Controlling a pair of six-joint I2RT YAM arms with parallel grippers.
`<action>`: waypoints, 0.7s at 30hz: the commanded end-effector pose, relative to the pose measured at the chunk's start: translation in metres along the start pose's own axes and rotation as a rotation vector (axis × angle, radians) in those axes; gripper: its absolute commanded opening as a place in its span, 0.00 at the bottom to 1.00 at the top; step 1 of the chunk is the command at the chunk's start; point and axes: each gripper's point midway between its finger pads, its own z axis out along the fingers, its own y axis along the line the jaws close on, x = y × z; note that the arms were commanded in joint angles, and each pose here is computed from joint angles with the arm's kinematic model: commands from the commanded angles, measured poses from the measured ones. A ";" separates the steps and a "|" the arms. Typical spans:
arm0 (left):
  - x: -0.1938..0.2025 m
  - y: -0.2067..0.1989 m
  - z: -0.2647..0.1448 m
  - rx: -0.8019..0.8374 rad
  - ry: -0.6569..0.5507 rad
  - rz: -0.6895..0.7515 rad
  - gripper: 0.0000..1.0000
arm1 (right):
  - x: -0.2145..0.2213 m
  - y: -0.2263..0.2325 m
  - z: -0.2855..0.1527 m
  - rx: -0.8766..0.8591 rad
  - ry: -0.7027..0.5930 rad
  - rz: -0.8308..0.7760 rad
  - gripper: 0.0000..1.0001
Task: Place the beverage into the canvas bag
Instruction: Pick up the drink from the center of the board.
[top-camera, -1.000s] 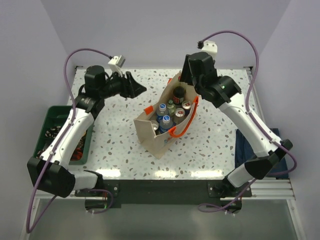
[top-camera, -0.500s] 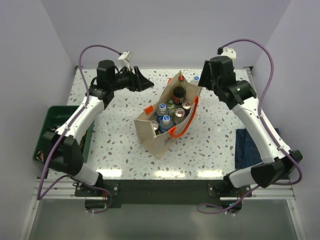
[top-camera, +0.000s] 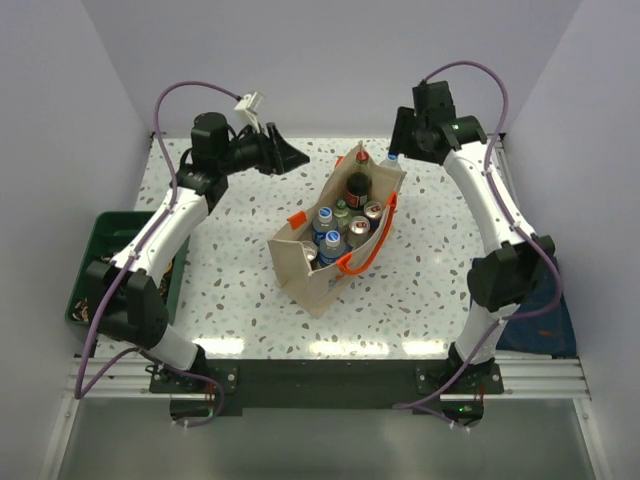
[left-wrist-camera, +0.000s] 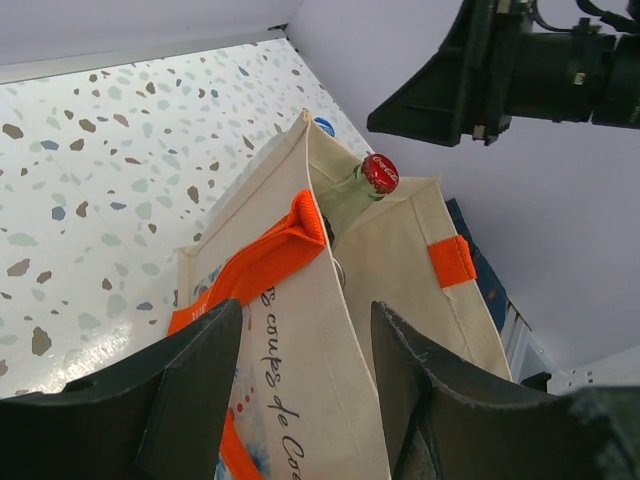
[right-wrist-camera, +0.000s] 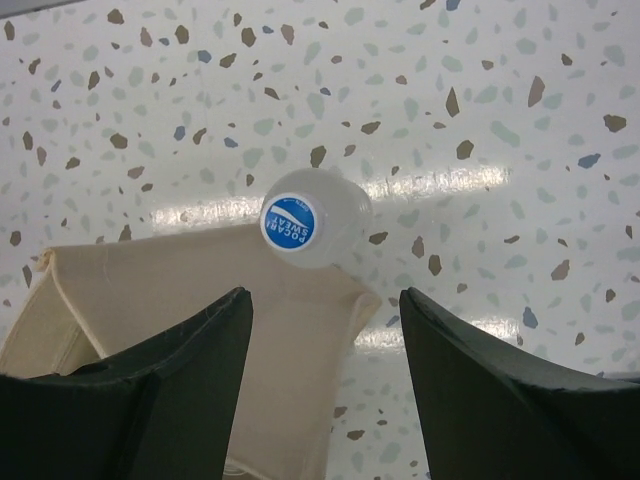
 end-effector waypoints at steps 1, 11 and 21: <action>-0.025 -0.022 -0.008 0.048 -0.051 0.051 0.59 | -0.007 0.003 -0.001 -0.041 0.048 -0.022 0.64; -0.012 -0.016 -0.008 0.004 -0.012 0.033 0.60 | 0.001 0.003 0.014 -0.041 0.114 -0.067 0.64; -0.006 -0.010 -0.006 -0.024 -0.006 0.033 0.60 | 0.014 0.023 0.032 -0.140 0.164 -0.080 0.64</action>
